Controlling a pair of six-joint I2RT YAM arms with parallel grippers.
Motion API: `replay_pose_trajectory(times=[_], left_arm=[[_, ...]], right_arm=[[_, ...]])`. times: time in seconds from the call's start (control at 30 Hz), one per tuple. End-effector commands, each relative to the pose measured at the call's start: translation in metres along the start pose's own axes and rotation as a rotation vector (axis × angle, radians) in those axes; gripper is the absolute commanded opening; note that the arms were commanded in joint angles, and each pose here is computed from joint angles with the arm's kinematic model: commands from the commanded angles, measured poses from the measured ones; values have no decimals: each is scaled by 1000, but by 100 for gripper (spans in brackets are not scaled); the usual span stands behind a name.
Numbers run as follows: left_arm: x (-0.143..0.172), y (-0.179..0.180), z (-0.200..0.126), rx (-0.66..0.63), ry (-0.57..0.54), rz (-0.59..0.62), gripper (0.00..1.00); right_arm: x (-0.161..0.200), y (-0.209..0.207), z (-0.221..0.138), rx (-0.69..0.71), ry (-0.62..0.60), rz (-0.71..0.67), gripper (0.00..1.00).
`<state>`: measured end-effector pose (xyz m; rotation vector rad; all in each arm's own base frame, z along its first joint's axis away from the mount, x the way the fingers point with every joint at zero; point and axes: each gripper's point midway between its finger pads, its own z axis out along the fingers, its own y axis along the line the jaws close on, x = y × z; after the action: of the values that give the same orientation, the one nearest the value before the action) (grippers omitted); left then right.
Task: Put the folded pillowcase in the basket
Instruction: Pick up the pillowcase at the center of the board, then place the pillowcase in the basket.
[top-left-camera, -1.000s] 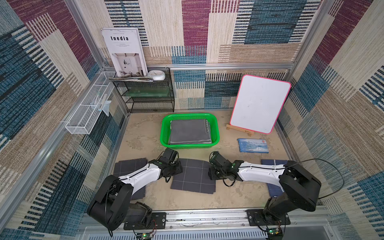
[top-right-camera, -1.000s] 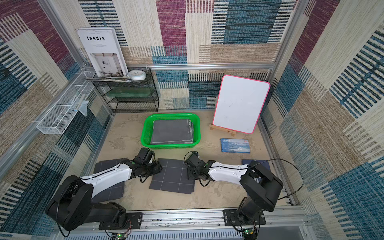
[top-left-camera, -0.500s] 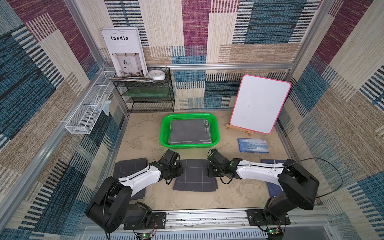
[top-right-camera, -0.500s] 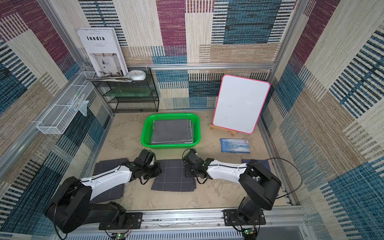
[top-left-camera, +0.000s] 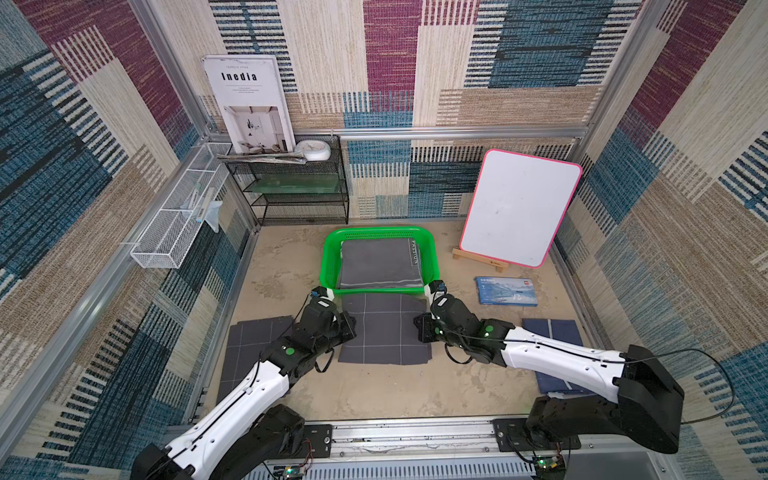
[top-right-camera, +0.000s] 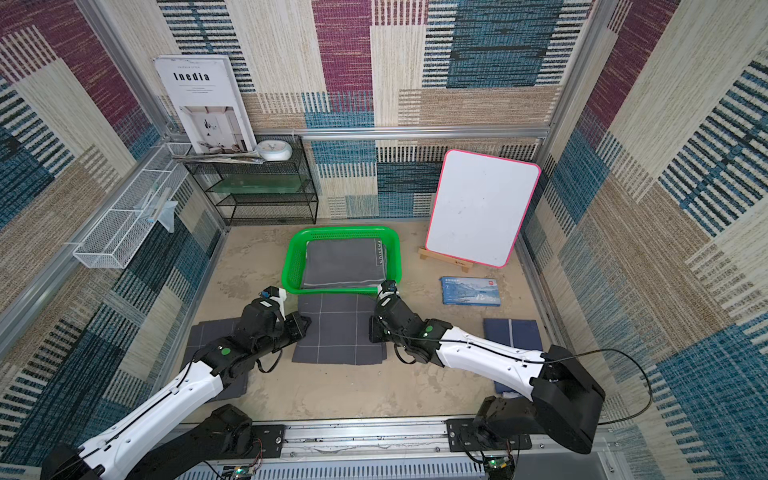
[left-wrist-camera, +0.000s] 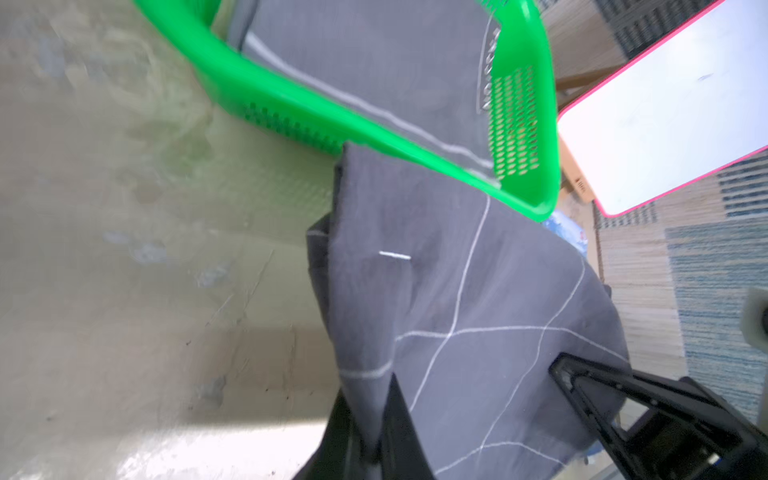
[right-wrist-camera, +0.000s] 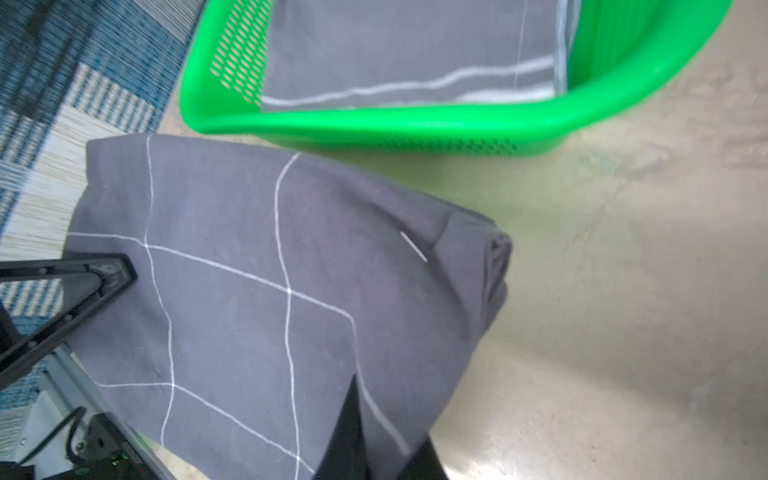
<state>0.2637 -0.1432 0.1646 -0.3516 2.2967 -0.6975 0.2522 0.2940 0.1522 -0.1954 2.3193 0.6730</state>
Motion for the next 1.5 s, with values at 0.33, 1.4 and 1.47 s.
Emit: replay_pose_trajectory(times=[0.33, 1.4, 1.47], left_arm=[[-114, -39, 7, -151, -195, 142, 0], [-147, 25, 197, -344, 34, 87, 0], [-145, 25, 202, -341, 57, 89, 6]], right_arm=[[-138, 34, 11, 187, -254, -296, 0], [-151, -62, 187, 287, 46, -151, 0], [-149, -68, 190, 301, 51, -151, 1]])
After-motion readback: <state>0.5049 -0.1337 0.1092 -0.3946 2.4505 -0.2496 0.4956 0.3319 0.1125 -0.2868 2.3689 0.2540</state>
